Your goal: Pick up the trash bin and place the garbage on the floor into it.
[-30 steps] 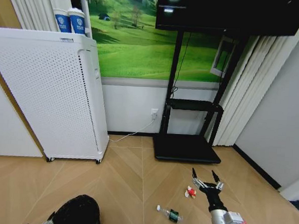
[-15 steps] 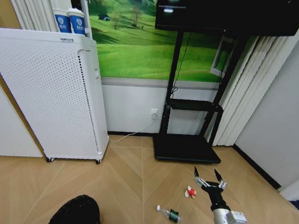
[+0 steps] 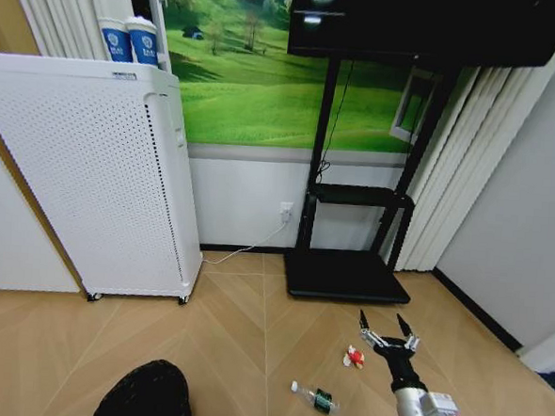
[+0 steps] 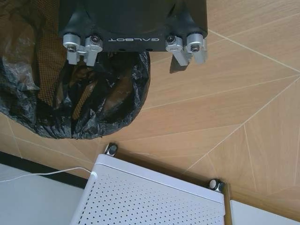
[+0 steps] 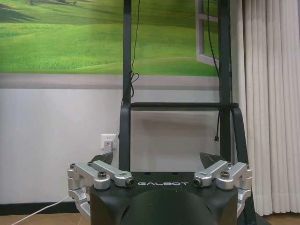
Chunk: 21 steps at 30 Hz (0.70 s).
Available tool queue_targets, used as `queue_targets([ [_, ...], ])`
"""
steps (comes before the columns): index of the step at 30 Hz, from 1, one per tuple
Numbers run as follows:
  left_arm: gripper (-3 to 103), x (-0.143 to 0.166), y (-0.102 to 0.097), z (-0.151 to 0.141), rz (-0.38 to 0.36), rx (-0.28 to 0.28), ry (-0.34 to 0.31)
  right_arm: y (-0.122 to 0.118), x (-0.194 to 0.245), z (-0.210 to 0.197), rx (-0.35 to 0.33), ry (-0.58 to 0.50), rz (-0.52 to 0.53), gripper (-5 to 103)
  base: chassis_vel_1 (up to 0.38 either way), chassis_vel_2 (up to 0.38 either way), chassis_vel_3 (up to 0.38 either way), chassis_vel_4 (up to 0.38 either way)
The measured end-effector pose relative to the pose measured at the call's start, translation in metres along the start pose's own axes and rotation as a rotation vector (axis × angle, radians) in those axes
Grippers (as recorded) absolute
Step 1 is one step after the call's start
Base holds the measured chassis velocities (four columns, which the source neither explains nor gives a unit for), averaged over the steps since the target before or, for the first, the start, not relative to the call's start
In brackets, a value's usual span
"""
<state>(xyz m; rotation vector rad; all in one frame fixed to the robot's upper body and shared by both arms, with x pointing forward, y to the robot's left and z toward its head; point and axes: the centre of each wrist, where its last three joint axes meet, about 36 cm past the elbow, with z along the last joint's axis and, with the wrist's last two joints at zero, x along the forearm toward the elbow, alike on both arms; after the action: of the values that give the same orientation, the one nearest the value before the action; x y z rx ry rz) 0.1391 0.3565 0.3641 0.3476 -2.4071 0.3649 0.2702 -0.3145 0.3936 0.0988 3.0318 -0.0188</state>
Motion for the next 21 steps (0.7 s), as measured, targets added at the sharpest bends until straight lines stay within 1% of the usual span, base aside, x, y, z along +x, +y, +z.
queue_targets([
  [2, 70, -0.0001, -0.0005, 0.0004, 0.003, 0.005, -0.003, 0.001, 0.0008, 0.0006, 0.0, -0.001, -0.005, 100, 0.0, 0.0, 0.0, 0.0],
  [3, 59, -0.0005, -0.0004, 0.0007, 0.003, 0.01, -0.005, 0.0018, 0.0011, 0.0006, 0.001, -0.005, -0.01, 100, 0.0, 0.0, 0.0, 0.0],
  [5, 59, -0.0007, -0.0004, 0.0007, 0.004, 0.013, -0.007, 0.0021, 0.0011, 0.0005, 0.0, -0.008, -0.011, 100, 0.0, 0.0, 0.0, 0.0],
  [6, 48, -0.0009, -0.0004, 0.0007, 0.006, 0.018, -0.008, 0.0023, 0.001, 0.0, 0.0, -0.012, -0.012, 100, 0.0, 0.0, 0.0, 0.0],
  [7, 48, -0.0009, -0.0004, 0.0007, 0.006, 0.018, -0.008, 0.0023, 0.001, 0.0, 0.0, -0.012, -0.012, 100, 0.0, 0.0, 0.0, 0.0],
  [9, 37, -0.0015, -0.001, 0.0004, 0.008, 0.024, -0.012, 0.002, 0.0009, -0.0007, 0.001, -0.018, -0.014, 100, 0.0, 0.0, 0.0, 0.0],
  [10, 37, -0.0015, -0.001, 0.0004, 0.008, 0.024, -0.012, 0.002, 0.0009, -0.0007, 0.001, -0.018, -0.014, 100, 0.0, 0.0, 0.0, 0.0],
  [12, 26, -0.0017, -0.0027, -0.0002, 0.009, 0.033, -0.016, 0.0015, 0.0011, -0.0007, 0.001, -0.024, -0.014, 100, 0.0, 0.0, 0.0, 0.0],
  [13, 26, -0.0017, -0.0027, -0.0002, 0.009, 0.033, -0.016, 0.0015, 0.0011, -0.0007, 0.001, -0.024, -0.014, 100, 0.0, 0.0, 0.0, 0.0],
  [14, 22, -0.0016, -0.0036, -0.0005, 0.008, 0.035, -0.017, 0.0013, 0.0012, -0.0005, 0.001, -0.024, -0.013, 100, 0.0, 0.0, 0.0, 0.0],
  [15, 22, -0.0014, -0.0044, -0.0008, 0.011, 0.036, -0.018, 0.0012, 0.0013, -0.0002, 0.001, -0.024, -0.012, 100, 0.0, 0.0, 0.0, 0.0],
  [16, 16, -0.0011, -0.0051, -0.0016, 0.011, 0.036, -0.019, 0.001, 0.0015, 0.0002, 0.001, -0.023, -0.011, 100, 0.0, 0.0, 0.0, 0.0],
  [17, 16, -0.0011, -0.0051, -0.0016, 0.011, 0.036, -0.019, 0.001, 0.0015, 0.0002, 0.001, -0.023, -0.011, 100, 0.0, 0.0, 0.0, 0.0],
  [19, 6, -0.0005, -0.0057, -0.0034, 0.014, 0.027, -0.036, 0.0003, 0.0016, 0.001, 0.002, -0.021, -0.007, 100, 0.0, 0.0, 0.0, 0.0],
  [20, 6, -0.0005, -0.0057, -0.0034, 0.014, 0.027, -0.036, 0.0003, 0.0016, 0.001, 0.002, -0.021, -0.007, 100, 0.0, 0.0, 0.0, 0.0],
  [21, 5, -0.0001, -0.0049, -0.0044, 0.013, 0.023, -0.051, 0.0, 0.0017, 0.0017, 0.002, -0.019, -0.005, 100, 0.0, 0.0, 0.0, 0.0],
])
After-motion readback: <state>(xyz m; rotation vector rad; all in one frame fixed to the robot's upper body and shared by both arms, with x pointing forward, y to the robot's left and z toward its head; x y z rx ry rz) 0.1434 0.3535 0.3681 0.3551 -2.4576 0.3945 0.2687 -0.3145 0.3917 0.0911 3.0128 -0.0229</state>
